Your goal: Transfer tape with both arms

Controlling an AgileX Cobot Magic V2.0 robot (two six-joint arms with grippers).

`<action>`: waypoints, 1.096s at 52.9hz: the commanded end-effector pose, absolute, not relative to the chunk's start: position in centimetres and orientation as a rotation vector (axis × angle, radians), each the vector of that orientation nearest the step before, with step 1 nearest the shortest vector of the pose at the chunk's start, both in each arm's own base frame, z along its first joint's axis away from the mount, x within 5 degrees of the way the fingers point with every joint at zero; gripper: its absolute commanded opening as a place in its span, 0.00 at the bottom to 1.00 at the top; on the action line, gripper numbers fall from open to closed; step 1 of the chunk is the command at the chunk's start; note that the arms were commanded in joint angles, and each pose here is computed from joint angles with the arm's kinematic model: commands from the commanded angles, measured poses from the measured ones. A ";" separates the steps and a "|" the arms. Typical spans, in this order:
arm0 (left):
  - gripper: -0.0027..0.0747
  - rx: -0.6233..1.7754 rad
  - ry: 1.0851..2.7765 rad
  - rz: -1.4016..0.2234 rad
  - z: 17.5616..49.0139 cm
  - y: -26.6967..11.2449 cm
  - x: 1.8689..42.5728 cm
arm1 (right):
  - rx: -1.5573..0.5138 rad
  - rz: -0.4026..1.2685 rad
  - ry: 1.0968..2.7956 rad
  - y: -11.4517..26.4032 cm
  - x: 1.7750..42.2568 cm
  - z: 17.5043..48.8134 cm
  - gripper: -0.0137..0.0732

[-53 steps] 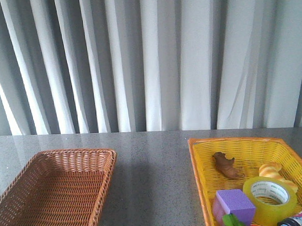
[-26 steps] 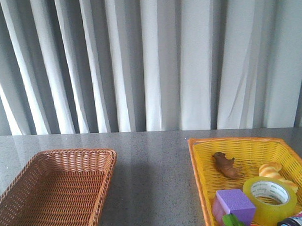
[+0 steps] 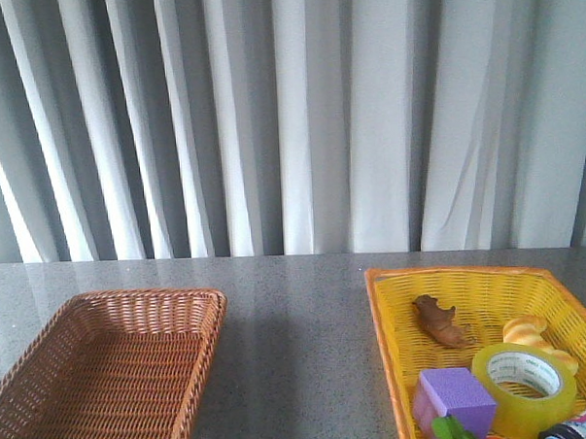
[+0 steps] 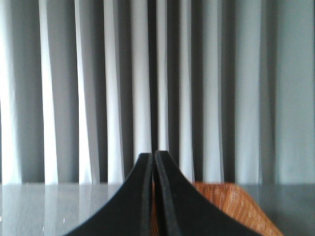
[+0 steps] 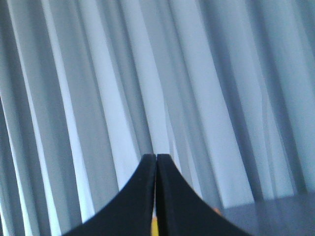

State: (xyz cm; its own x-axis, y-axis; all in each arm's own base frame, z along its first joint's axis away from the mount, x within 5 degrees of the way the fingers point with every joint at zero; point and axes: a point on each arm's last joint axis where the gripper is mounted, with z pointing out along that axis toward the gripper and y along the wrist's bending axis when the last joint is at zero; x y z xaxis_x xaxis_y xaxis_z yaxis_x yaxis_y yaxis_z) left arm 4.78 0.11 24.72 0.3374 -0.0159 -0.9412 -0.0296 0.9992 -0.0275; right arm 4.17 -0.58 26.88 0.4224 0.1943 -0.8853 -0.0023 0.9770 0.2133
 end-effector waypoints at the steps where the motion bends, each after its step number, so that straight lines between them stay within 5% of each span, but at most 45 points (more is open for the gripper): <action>1: 0.03 -0.034 1.033 -0.010 29.0 0.0 3.4 | 0.115 0.050 1.027 -0.4 3.7 31.3 0.15; 12: 0.03 -0.027 1.079 0.001 35.4 0.1 5.4 | 0.093 0.060 1.108 -0.3 6.9 37.4 0.15; 27: 0.03 0.012 1.344 -0.006 42.5 -0.2 13.1 | -0.042 0.009 1.477 0.6 15.2 42.4 0.15; 42: 0.03 0.004 1.577 0.003 42.5 -0.1 20.7 | -0.040 -0.006 1.722 0.9 21.5 41.0 0.15; 58: 0.03 0.006 1.642 0.002 40.8 -0.2 23.1 | -0.048 -0.005 1.800 1.2 24.5 38.9 0.15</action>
